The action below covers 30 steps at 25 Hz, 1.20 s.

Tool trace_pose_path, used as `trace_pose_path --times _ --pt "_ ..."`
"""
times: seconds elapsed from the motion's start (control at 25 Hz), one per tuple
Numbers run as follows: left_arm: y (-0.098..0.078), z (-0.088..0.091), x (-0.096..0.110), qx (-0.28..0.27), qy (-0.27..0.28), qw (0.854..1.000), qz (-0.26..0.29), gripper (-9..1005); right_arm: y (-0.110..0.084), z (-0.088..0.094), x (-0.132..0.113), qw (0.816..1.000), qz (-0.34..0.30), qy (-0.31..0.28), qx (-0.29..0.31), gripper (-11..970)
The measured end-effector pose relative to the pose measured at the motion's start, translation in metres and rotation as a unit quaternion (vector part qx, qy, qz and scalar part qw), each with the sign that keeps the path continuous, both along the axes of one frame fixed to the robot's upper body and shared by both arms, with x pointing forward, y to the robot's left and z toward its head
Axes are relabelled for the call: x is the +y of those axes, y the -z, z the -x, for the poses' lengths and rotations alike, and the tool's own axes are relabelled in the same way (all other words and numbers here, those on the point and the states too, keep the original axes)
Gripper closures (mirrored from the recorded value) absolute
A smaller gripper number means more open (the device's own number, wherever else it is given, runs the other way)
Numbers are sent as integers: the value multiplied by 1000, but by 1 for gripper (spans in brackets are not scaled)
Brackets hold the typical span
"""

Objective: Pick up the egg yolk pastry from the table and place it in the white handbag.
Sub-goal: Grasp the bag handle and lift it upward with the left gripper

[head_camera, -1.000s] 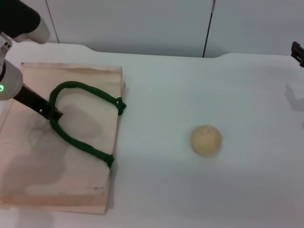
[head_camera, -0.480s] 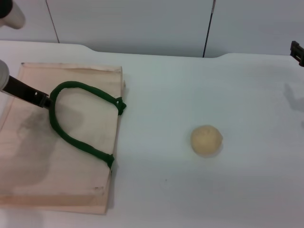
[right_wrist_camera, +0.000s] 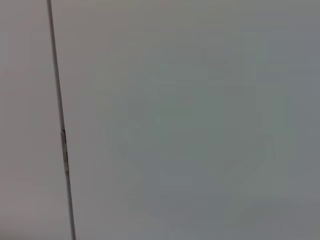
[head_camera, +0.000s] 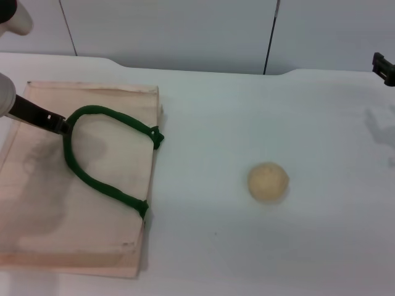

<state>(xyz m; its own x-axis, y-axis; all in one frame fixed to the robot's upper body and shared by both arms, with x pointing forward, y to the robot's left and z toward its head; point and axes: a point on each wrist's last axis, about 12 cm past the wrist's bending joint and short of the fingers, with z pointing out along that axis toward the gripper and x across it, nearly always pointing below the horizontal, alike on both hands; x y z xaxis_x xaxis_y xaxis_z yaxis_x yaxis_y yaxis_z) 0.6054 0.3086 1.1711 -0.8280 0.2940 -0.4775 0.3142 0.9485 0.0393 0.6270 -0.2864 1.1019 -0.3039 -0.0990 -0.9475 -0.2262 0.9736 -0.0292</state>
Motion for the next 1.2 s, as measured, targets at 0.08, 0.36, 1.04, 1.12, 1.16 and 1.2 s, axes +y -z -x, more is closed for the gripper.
trace_pose_path --times 0.08,0.36,1.04,1.12,1.16,1.2 --pt "3 -2 0 -1 -4 1000 0 561 0 0 0 1000 0 -1 0 369" --pt "10 -8 -2 -2 -5 1000 1 562 1 0 1 1000 1 -2 1 369" --pt "24 -23 -9 0 2 1000 -12 561 -1 0 3 1000 -4 -12 -1 368" --pt "24 -23 -9 0 1 1000 -14 561 -1 0 3 1000 -4 -12 -1 368" --pt "24 -23 -9 0 1 1000 -15 562 -1 0 3 1000 -4 -12 -1 368" --pt "24 -23 -9 0 1 1000 -15 562 -1 0 3 1000 -4 -12 -1 368"
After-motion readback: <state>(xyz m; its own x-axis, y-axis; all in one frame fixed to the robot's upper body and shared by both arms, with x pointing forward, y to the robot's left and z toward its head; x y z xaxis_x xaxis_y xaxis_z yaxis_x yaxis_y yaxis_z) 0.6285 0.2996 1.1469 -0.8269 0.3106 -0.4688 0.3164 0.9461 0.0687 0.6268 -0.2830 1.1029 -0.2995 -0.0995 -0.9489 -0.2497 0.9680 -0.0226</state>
